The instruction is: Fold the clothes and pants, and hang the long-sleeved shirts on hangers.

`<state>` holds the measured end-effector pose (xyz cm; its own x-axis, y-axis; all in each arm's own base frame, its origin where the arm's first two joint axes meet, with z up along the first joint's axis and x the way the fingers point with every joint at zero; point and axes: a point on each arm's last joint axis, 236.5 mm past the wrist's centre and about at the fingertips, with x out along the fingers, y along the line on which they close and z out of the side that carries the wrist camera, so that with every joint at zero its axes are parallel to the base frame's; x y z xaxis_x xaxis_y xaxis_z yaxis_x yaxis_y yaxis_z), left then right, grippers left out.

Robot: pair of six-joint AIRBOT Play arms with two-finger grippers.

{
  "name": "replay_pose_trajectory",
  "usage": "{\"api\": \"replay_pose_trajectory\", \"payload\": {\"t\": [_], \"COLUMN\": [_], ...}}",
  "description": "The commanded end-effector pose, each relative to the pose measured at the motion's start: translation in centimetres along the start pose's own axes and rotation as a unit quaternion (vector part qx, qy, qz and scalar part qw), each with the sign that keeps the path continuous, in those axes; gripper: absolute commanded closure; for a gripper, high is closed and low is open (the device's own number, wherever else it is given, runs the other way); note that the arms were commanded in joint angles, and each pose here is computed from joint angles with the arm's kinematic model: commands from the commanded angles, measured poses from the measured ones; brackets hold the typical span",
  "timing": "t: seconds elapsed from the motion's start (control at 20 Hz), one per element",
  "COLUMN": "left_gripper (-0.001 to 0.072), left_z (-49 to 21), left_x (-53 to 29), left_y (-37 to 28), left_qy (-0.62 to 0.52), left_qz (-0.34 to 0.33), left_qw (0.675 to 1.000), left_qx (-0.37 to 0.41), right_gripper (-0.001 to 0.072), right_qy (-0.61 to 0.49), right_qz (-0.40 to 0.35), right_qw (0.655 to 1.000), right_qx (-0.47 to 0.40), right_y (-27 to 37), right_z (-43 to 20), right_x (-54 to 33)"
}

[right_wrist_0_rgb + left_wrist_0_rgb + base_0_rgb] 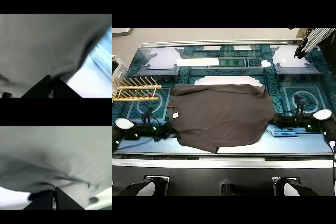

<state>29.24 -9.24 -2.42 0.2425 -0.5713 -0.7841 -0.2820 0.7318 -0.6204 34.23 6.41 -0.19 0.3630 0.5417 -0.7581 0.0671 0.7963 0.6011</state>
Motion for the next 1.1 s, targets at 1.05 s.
{"api": "replay_pose_trajectory", "payload": {"t": [1.05], "left_gripper": [0.0693], "left_z": [-1.1], "left_x": [-46.4], "left_y": [-16.5], "left_qy": [-0.548], "left_qz": [0.135], "left_qw": [0.818], "left_qx": [0.116], "right_gripper": [0.0681], "right_qy": [-0.502], "right_qz": [-0.039], "right_qw": [0.850], "right_qx": [-0.155], "right_y": [24.8], "right_z": [1.8], "right_x": [-42.4]}}
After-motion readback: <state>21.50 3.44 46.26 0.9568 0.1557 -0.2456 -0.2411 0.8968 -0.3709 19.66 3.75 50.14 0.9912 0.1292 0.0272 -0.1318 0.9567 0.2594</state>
